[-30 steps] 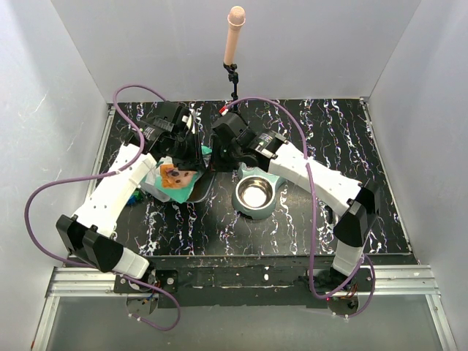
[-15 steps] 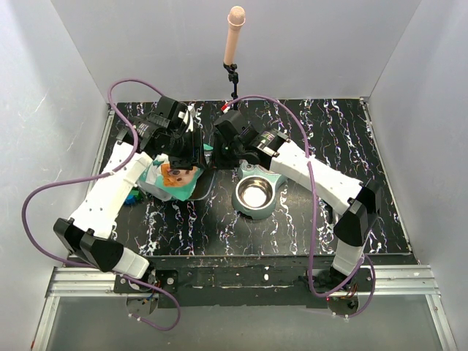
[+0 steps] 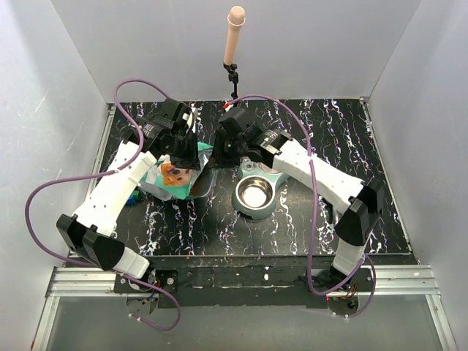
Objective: Serve the pet food
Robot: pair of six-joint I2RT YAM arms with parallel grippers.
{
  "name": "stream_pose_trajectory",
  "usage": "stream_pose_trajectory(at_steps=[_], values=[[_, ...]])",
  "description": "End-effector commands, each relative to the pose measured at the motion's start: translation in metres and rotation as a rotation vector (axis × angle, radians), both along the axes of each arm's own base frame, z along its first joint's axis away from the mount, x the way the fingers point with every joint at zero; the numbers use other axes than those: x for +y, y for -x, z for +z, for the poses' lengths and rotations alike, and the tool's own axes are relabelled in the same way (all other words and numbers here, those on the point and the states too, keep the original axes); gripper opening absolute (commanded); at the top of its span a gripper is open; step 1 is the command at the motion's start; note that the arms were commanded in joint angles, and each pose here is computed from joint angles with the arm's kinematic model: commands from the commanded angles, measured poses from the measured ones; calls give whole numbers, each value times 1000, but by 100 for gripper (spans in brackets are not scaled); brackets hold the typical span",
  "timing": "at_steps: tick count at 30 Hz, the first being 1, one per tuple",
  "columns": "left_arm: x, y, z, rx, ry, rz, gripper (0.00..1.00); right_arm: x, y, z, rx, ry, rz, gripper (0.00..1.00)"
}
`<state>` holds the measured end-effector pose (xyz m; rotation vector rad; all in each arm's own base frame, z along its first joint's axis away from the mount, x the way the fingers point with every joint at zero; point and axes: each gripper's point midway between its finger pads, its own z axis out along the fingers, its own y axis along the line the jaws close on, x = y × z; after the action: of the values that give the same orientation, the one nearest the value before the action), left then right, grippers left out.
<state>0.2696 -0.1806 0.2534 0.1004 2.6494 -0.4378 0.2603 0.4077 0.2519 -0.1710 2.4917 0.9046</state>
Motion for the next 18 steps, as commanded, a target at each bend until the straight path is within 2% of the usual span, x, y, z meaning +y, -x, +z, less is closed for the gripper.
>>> stream_pose_trajectory(at_steps=[1,2,5,9,11,12,14,16,18], values=[[22,-19,11,-107,-84,82,3,22,-14,50,-109,-182,88,1],[24,-22,13,-118,-88,100,0,26,-14,55,-120,-194,112,1],[27,-29,24,-176,-66,166,0,29,-15,52,-104,-157,141,1],[31,-33,44,-229,-31,242,0,9,-8,46,-78,-68,119,2],[26,-33,52,-234,1,231,0,-4,-4,41,-66,-28,92,11],[23,-32,58,-240,25,229,0,-8,-1,40,-56,-25,84,21],[17,-29,68,-254,75,218,0,-14,7,42,-33,-36,76,32],[14,-28,79,-277,107,205,0,-18,15,40,-12,-49,53,40],[14,-27,85,-285,104,187,0,-24,22,38,23,-90,10,43]])
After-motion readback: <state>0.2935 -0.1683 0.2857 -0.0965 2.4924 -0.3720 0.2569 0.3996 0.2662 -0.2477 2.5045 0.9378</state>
